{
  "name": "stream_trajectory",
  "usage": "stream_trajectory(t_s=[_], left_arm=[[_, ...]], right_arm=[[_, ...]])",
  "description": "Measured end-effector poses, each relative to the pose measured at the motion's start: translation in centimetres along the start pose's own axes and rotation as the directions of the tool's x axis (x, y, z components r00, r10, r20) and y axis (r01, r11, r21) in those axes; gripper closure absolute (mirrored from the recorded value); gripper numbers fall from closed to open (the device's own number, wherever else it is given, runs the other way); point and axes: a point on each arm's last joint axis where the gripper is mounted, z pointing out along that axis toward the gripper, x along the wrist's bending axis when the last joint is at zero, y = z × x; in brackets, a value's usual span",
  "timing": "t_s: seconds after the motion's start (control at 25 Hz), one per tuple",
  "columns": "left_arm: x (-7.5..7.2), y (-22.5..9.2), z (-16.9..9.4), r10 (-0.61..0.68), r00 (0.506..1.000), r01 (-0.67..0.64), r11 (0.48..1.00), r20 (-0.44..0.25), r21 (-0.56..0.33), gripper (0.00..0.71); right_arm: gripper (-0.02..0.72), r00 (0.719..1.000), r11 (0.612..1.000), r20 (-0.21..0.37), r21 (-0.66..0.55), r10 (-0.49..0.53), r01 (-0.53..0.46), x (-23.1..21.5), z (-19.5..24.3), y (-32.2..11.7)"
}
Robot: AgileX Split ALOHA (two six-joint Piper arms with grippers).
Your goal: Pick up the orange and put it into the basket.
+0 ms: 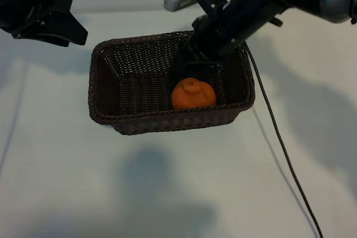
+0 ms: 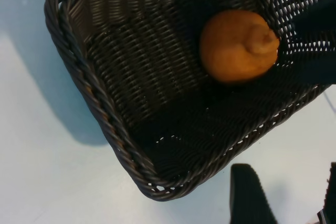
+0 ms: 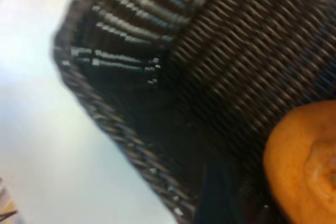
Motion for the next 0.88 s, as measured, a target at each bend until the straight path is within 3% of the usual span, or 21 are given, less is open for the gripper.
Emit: stream_trajectory(t_s=[0.52,0.88], left_arm=[[0.0,0.0,0.0,0.009,1.0,-0.009,1.0,0.0,0.0,0.305],[0.0,0.0,0.0,0.012,1.0,-0.012,1.0,0.0,0.0,0.305]], right_arm=[[0.189,0.995,0.993,0.031,0.071,-0.098,0.096,1.6,-6.5,-0.1],[0.189,0.99,0.988,0.064,0.102,-0.125,0.118,1.6,-8.4,-0.7]])
